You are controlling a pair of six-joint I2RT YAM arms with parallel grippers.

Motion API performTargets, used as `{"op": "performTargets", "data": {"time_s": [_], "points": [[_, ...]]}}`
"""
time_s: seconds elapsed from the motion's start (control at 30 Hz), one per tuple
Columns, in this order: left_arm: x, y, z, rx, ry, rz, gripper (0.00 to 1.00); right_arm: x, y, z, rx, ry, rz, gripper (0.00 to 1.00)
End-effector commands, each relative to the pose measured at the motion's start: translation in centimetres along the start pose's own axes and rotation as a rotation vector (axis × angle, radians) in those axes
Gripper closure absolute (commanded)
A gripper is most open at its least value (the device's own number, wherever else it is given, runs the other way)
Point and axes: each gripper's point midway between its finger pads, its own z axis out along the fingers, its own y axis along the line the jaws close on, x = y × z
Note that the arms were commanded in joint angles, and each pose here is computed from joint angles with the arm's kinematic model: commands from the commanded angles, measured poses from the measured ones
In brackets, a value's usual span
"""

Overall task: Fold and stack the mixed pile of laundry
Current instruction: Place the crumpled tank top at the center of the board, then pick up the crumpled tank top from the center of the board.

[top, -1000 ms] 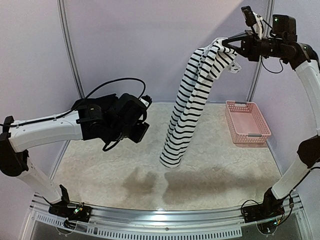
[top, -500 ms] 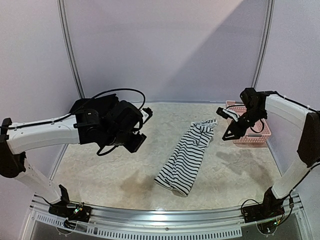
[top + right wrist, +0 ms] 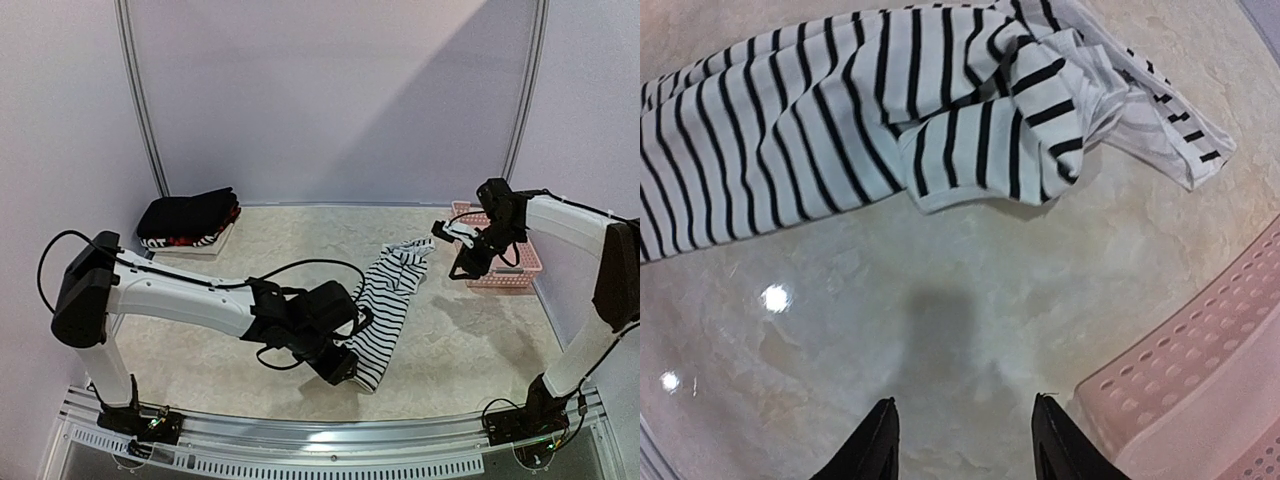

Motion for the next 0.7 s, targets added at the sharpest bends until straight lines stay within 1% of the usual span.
{"op": "performTargets", "data": {"time_s": [0.0, 0.1, 0.17, 0.27, 0.37, 0.43, 0.47, 0.5, 0.57, 0.6, 0.63, 0.67], "points": [[-2.6, -2.0, 0.4, 0.068, -0.077, -0.117, 0.45, -4.6, -2.9, 1.5, 0.037, -0.086, 0.021, 0.53], [-2.8, -1.9, 1.2, 0.053, -0.067, -0.127, 0.50, -5.9, -3.6, 4.2, -0.039, -0.084, 0.074, 0.49], [-2.5, -1.5, 1.7, 0.029, -0.045, -0.137, 0.53, -6.2, -3.9, 6.2, -0.069, -0.065, 0.107, 0.48], [-2.2, -1.1, 2.2, 0.002, -0.018, -0.138, 0.57, -5.8, -3.9, 8.4, -0.102, -0.017, 0.125, 0.48], [-1.8, -1.0, 2.6, 0.000, 0.003, -0.153, 0.58, -5.3, -3.8, 9.6, -0.124, 0.017, 0.144, 0.51], [-1.4, -0.8, 2.9, 0.001, 0.022, -0.167, 0.59, -5.0, -3.6, 9.9, -0.134, 0.030, 0.155, 0.57], [-1.3, -0.8, 2.9, -0.001, 0.031, -0.173, 0.63, -4.9, -3.5, 9.8, -0.139, 0.032, 0.157, 0.61], [-1.2, -0.8, 3.0, 0.002, 0.034, -0.174, 0.69, -4.9, -3.3, 9.8, -0.147, 0.031, 0.157, 0.68], [-1.2, -0.8, 3.0, 0.009, 0.034, -0.171, 0.79, -4.8, -2.8, 9.7, -0.171, 0.031, 0.157, 0.86], [-1.3, -0.8, 2.9, 0.012, 0.029, -0.169, 0.86, -4.9, -2.6, 9.6, -0.180, 0.029, 0.158, 0.93], [-1.5, -0.7, 2.8, 0.012, 0.023, -0.168, 0.92, -4.9, -2.5, 9.6, -0.186, 0.027, 0.160, 0.98], [-1.7, -0.5, 2.6, 0.010, 0.017, -0.167, 0.97, -5.0, -2.5, 9.5, -0.190, 0.022, 0.160, 1.00]]}}
